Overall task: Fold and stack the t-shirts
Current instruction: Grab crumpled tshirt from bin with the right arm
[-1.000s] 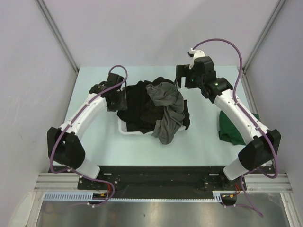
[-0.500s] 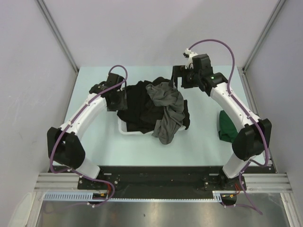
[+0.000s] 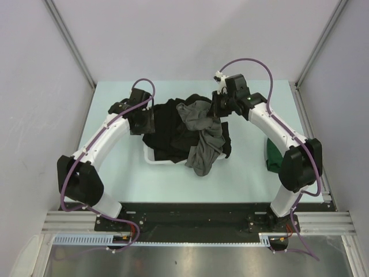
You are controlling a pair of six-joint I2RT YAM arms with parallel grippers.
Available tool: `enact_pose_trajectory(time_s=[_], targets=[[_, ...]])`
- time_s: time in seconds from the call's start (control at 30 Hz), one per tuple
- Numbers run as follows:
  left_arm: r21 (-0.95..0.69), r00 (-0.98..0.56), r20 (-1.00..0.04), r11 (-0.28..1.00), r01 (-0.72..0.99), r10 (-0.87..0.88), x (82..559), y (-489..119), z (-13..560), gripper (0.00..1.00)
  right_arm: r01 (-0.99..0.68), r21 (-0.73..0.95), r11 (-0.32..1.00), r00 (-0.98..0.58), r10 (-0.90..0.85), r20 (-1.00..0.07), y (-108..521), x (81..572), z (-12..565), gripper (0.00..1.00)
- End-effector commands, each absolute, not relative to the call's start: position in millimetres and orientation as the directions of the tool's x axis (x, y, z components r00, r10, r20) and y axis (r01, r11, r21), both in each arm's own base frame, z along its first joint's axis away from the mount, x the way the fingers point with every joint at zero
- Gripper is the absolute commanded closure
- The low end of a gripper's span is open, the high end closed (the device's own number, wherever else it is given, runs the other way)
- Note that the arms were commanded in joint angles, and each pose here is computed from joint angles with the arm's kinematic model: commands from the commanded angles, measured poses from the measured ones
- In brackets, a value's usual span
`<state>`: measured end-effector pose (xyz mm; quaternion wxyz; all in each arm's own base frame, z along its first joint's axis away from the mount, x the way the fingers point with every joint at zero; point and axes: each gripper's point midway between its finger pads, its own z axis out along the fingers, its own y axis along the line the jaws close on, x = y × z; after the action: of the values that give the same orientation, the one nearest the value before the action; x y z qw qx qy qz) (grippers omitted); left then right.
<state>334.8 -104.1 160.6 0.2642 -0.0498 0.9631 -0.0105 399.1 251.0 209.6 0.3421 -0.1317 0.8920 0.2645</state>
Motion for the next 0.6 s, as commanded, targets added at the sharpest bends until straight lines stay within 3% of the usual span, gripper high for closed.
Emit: enact_pose_trajectory(time_s=[0.0,0.4,0.57], targets=[[-0.062,-0.835,-0.540,0.994,-0.087,-0.106,342.2,-108.0,173.5,0.44,-0.412,0.380,0.829,-0.724,-0.044,-0.689,251.7,405.3,218.5,1.00],[-0.068,-0.844,-0.527,0.995,-0.078,-0.103,339.5,-109.8,167.7,0.44,-0.398,0.280,0.873,-0.430,0.092,-0.898,208.1,462.3,353.7,1.00],[-0.068,-0.844,-0.528,0.995,-0.074,-0.098,338.1,-109.4,168.1,0.44,-0.343,0.207,0.916,-0.220,0.136,-0.966,168.4,486.1,425.1,1.00]])
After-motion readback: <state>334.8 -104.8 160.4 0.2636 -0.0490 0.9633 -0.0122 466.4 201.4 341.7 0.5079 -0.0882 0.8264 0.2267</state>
